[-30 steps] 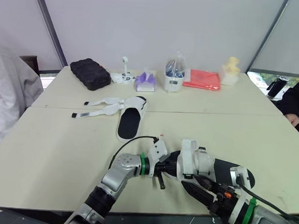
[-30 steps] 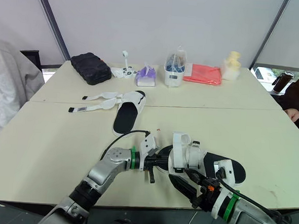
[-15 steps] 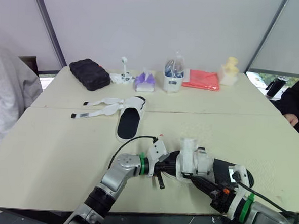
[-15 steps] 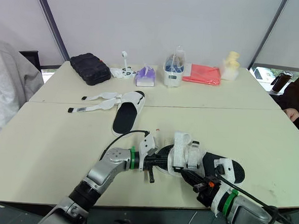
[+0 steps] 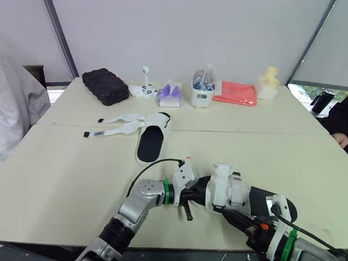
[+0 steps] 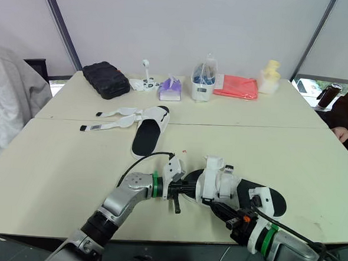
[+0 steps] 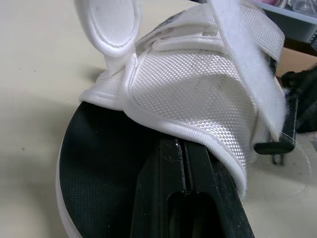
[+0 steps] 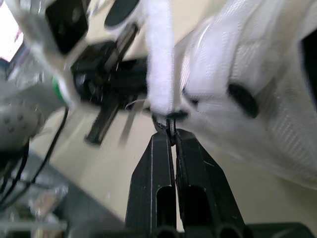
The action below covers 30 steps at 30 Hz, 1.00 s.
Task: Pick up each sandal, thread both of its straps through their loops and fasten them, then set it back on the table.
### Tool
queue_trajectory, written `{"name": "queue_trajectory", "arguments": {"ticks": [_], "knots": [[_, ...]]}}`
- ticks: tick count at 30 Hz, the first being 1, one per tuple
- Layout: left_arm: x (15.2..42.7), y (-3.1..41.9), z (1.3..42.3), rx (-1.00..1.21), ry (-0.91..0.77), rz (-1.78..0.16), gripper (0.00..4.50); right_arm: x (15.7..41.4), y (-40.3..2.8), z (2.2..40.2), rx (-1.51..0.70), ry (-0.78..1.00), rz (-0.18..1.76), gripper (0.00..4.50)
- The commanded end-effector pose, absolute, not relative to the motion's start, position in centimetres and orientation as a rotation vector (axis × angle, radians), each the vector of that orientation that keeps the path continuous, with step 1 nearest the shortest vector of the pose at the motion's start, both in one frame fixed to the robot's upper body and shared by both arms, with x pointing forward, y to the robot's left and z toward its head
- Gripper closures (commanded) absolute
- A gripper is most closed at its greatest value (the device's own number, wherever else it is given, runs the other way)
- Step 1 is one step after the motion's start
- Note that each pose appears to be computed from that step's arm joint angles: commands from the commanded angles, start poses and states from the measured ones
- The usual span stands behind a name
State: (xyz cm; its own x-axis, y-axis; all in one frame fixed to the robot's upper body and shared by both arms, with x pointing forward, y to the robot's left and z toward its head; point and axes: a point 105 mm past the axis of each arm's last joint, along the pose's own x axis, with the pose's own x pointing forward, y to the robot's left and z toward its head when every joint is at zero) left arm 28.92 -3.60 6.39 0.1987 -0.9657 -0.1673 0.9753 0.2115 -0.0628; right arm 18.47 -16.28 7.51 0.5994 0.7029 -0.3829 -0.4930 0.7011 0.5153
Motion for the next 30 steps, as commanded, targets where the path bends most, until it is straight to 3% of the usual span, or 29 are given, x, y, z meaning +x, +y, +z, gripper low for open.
{"name": "queue_trajectory", "arguments": {"ticks": [1,11,16,24,30], "knots": [[27.7,-3.7,3.6,0.059,0.31,-1.38,4.5,16.2,-14.8,8.0,0.393,0.658,0.849,4.47],[27.6,-3.7,3.4,0.052,0.316,-1.389,4.5,13.4,-14.8,9.2,0.351,0.745,1.017,4.47],[27.7,-3.6,3.4,0.053,0.317,-1.391,4.5,13.3,-14.5,11.0,0.347,0.71,1.098,4.47],[28.0,-3.7,3.4,0.057,0.314,-1.387,4.5,19.8,-14.6,15.6,0.575,0.368,0.963,4.47],[28.2,-3.6,3.4,0.063,0.311,-1.375,4.5,22.8,-15.5,15.7,0.682,0.313,0.806,4.47]]}}
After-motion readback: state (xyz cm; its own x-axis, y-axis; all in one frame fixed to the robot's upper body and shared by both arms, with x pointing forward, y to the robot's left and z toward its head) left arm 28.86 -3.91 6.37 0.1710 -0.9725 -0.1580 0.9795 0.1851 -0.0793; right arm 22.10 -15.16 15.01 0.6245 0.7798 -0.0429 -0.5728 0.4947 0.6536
